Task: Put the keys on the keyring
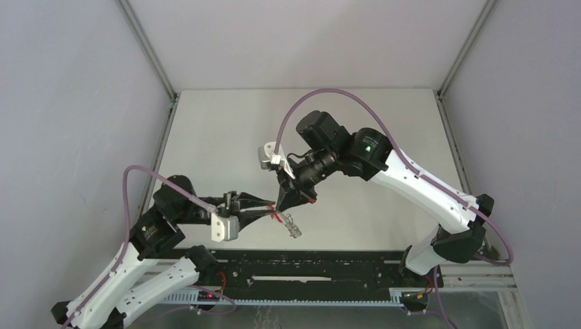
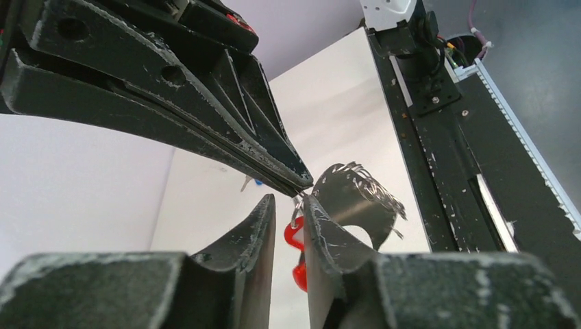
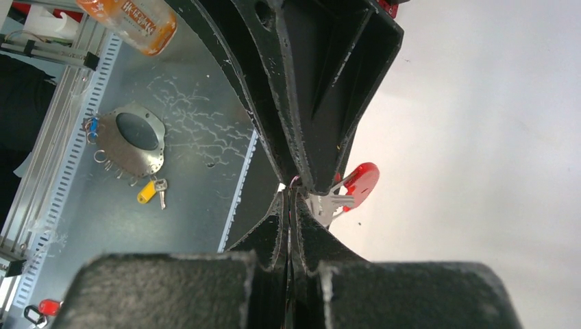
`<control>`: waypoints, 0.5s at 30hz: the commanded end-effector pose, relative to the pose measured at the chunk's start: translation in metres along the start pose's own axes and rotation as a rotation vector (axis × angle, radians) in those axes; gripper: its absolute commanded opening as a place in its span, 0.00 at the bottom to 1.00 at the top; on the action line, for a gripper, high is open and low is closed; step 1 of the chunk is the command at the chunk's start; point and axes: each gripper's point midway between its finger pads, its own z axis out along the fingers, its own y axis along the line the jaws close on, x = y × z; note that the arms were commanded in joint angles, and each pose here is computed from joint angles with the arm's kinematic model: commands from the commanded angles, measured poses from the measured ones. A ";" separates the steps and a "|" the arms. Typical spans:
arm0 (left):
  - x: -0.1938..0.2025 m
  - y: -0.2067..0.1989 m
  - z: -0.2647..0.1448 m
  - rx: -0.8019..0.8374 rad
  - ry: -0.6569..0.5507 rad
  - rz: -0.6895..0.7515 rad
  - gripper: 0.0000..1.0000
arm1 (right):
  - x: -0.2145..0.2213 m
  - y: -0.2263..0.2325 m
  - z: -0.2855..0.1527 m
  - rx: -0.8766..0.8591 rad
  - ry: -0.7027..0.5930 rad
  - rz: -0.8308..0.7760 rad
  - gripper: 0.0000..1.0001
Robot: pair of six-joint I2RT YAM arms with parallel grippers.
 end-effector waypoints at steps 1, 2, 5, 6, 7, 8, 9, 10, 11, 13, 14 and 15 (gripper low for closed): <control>-0.008 0.008 0.000 -0.037 -0.023 0.008 0.22 | -0.021 0.006 -0.007 0.006 -0.069 -0.040 0.00; -0.006 0.008 0.000 -0.038 -0.019 0.011 0.20 | -0.022 0.006 -0.007 0.012 -0.078 -0.041 0.00; -0.001 0.005 0.000 -0.031 -0.005 0.022 0.15 | -0.025 0.003 -0.010 0.042 -0.116 -0.037 0.00; 0.000 0.004 0.000 -0.028 -0.002 0.020 0.14 | -0.026 0.003 -0.012 0.048 -0.132 -0.037 0.00; 0.001 0.003 0.000 -0.024 0.001 0.018 0.13 | -0.027 0.002 -0.013 0.053 -0.147 -0.036 0.00; 0.002 0.002 0.000 -0.020 0.003 0.017 0.12 | -0.027 0.001 -0.014 0.060 -0.158 -0.034 0.00; 0.002 0.002 0.000 -0.019 0.004 0.017 0.10 | -0.027 0.001 -0.015 0.064 -0.169 -0.035 0.00; 0.002 0.002 0.000 -0.018 0.005 0.016 0.08 | -0.027 0.001 -0.016 0.074 -0.177 -0.033 0.00; 0.002 0.002 0.000 -0.018 0.004 0.017 0.06 | -0.027 0.000 -0.017 0.082 -0.183 -0.030 0.00; 0.001 0.002 0.000 -0.016 0.003 0.017 0.03 | -0.028 -0.002 -0.017 0.096 -0.200 -0.027 0.00; 0.001 0.002 0.000 -0.014 0.001 0.015 0.03 | -0.029 -0.003 -0.017 0.101 -0.208 -0.026 0.00; 0.000 0.001 0.000 -0.012 -0.001 0.013 0.02 | -0.029 -0.003 -0.018 0.107 -0.216 -0.025 0.00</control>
